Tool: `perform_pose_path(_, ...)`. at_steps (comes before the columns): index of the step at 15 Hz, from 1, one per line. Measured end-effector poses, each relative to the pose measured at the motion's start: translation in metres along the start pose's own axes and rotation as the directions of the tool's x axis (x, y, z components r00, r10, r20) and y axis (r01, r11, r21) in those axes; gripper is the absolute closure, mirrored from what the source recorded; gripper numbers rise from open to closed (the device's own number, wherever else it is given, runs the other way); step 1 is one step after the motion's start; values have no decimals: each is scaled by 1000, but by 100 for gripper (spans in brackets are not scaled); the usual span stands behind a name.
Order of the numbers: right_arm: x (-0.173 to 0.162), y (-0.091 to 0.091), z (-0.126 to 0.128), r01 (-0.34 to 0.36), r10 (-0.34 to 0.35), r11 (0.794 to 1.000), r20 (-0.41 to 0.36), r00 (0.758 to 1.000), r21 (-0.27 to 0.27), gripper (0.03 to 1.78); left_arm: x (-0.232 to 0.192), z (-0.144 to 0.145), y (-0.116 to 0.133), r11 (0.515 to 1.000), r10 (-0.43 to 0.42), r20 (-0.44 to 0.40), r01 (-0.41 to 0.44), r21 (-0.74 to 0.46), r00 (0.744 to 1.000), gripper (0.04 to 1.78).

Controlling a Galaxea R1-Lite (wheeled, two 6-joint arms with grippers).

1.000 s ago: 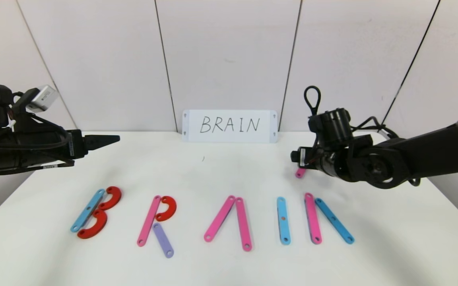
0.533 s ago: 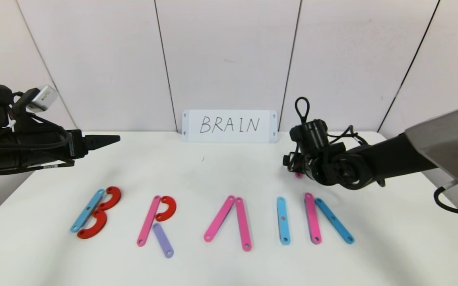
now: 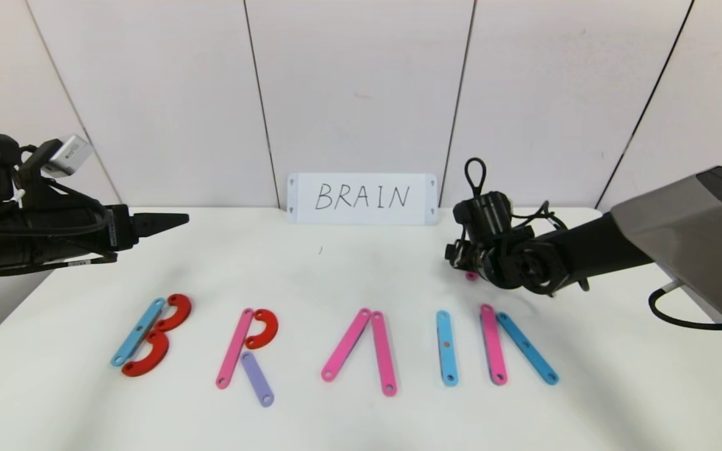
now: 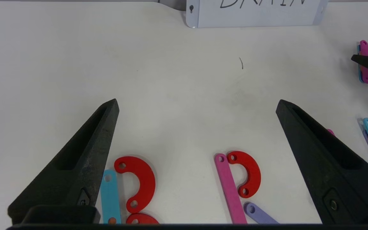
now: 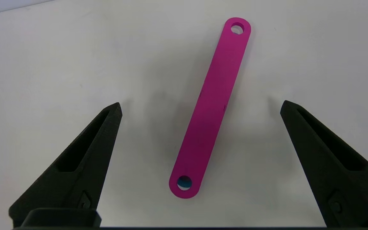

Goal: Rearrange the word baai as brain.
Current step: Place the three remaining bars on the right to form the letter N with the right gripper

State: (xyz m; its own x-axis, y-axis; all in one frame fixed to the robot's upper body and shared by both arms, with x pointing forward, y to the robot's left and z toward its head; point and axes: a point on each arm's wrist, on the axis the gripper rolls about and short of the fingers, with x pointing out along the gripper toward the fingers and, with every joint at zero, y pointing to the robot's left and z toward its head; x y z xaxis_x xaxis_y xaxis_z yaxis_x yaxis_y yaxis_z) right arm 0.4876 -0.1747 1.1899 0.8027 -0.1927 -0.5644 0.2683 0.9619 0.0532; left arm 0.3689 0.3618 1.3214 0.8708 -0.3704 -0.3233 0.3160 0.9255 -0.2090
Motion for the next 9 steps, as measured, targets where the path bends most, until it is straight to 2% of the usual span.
perform_pose_path(9, 17, -3, -3, 24, -23, 1000, -10, 1000, 7, 8, 0, 0, 0, 1000, 1, -2, -1, -2, 1000, 9)
